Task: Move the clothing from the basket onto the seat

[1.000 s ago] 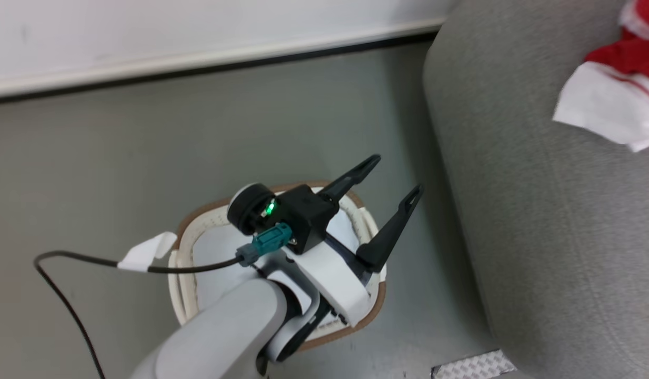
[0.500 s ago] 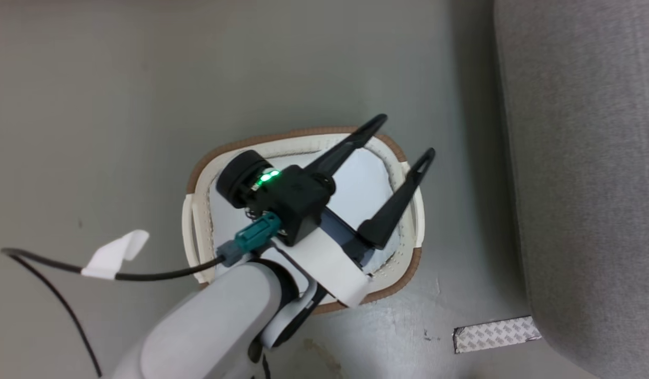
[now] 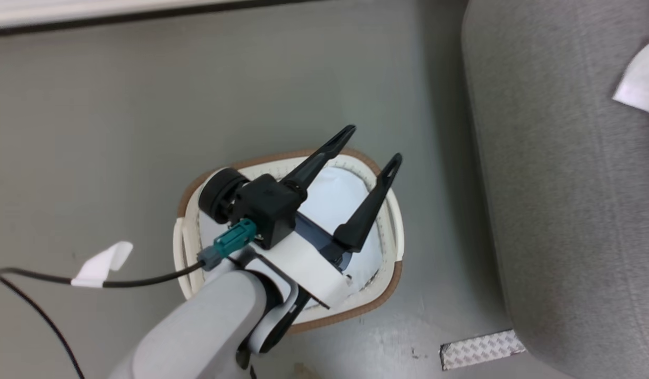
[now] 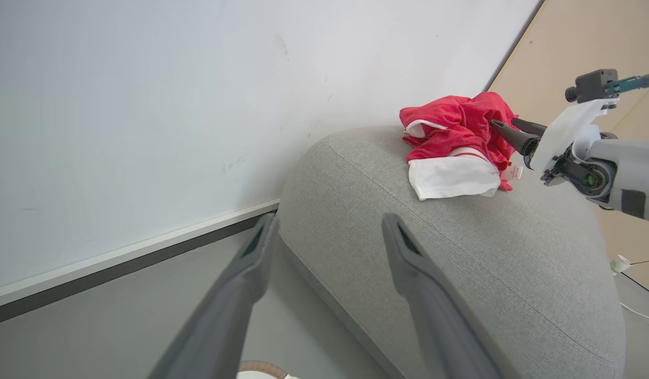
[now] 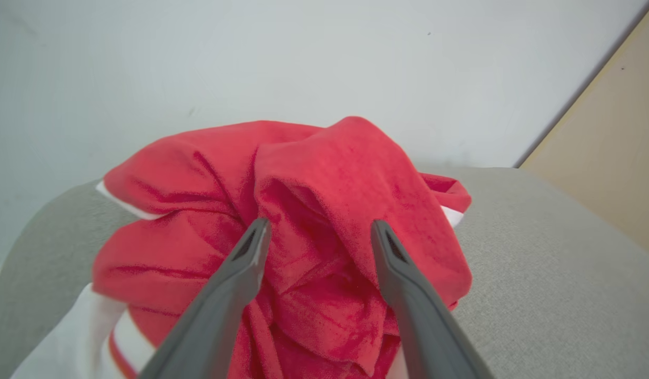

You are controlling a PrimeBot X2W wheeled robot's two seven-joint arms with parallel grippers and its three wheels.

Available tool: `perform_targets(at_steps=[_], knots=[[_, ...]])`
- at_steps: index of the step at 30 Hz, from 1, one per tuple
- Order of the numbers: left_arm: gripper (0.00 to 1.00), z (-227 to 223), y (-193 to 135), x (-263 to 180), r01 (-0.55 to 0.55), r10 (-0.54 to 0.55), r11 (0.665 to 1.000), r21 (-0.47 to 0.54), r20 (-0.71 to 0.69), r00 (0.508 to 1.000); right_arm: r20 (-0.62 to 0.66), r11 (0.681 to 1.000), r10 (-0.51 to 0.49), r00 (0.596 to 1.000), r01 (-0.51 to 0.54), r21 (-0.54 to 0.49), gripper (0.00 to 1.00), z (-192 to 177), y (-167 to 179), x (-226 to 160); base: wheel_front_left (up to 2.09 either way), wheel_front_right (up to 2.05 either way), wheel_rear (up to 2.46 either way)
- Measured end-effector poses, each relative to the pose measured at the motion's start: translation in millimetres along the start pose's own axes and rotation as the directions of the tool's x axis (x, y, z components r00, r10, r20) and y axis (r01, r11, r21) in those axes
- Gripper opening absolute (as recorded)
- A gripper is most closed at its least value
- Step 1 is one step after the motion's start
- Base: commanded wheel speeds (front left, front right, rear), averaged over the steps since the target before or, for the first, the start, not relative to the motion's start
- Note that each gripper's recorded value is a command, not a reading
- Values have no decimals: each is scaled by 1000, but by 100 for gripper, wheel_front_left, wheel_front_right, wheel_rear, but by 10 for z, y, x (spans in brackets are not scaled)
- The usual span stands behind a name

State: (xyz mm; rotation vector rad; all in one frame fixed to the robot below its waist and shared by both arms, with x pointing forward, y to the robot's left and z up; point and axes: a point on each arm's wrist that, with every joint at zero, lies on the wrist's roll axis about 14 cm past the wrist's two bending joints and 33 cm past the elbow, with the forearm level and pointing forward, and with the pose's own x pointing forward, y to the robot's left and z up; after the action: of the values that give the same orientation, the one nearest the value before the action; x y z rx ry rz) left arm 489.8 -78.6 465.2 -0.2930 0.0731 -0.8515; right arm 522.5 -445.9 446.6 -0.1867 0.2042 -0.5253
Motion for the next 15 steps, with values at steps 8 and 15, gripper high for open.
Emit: perform_targets(at_steps=[8, 15], knots=[[100, 223, -146, -193, -39, 39, 999, 4, 36, 999, 77, 994, 106, 991, -105, -9, 100, 159, 131, -612, 0, 0, 0], [100, 401, -17, -591, -190, 188, 981, 31, 73, 980, 206, 978, 184, 961, -199, 58, 100, 466, 271, -1205, 0, 0, 0]])
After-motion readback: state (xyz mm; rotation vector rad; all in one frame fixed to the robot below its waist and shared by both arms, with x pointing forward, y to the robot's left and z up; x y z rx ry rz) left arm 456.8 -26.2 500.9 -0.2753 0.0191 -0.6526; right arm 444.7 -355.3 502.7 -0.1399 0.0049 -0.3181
